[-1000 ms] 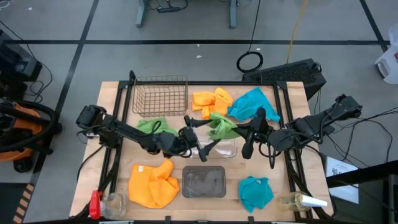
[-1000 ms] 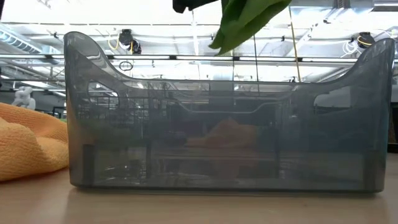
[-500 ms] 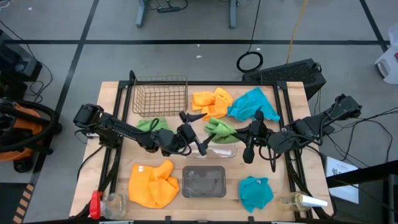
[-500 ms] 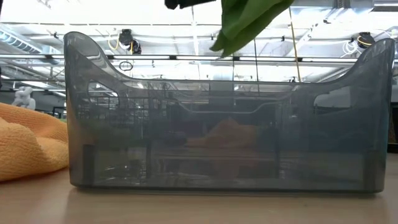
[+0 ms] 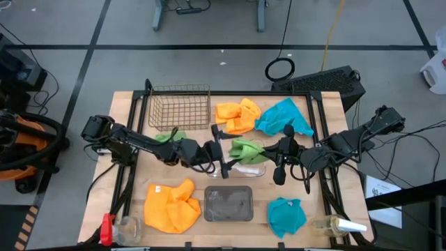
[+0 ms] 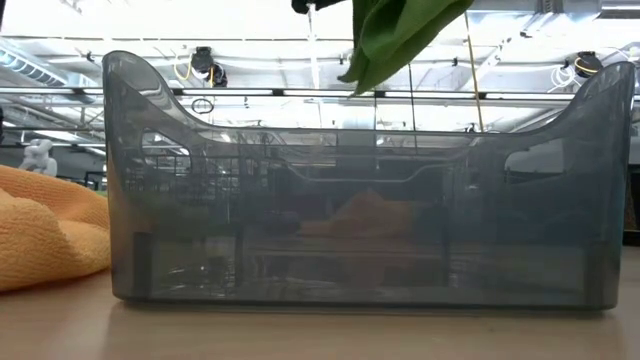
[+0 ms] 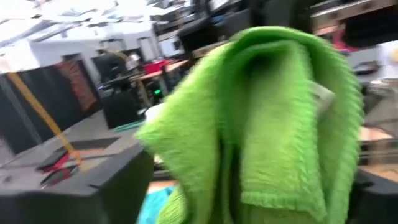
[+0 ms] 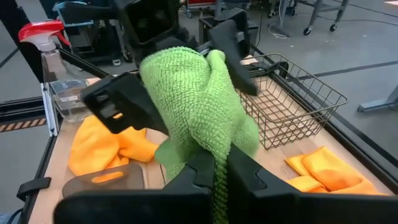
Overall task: Sort microfiber towel by color & place in baskets
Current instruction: Put the right green towel into the black transparent bin
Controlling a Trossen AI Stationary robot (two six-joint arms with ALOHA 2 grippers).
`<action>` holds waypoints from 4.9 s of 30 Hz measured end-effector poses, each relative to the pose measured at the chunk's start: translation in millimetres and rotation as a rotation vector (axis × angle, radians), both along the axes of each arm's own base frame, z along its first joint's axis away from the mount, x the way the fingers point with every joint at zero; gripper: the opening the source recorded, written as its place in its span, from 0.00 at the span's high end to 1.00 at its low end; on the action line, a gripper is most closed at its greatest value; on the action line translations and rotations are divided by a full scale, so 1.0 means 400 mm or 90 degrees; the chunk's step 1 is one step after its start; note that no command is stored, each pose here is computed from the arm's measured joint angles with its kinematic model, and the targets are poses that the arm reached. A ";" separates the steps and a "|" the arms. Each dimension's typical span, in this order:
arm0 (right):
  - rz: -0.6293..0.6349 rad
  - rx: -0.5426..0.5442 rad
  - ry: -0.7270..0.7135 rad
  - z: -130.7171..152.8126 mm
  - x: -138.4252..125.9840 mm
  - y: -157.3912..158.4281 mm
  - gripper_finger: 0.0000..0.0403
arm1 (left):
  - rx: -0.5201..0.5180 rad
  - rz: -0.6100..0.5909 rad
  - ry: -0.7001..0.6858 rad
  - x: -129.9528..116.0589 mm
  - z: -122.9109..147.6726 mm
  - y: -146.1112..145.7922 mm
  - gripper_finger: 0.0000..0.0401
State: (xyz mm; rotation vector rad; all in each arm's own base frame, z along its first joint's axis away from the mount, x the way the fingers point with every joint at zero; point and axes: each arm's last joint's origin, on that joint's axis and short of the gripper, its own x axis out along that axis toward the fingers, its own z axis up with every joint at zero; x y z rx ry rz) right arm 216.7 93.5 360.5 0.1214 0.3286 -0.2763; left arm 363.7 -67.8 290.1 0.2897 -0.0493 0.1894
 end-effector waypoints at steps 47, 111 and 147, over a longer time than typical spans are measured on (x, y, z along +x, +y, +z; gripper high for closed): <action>0.091 -0.048 0.083 -0.147 0.012 0.239 0.48 | -0.359 -0.339 0.263 -0.113 -0.053 -0.248 0.98; 0.212 0.058 0.138 -0.361 0.223 0.303 0.64 | -0.279 -0.180 0.477 -0.053 -0.254 -0.192 0.55; 0.160 0.069 0.251 -0.510 0.309 0.228 1.00 | -0.227 -0.124 0.443 -0.146 -0.140 -0.217 0.40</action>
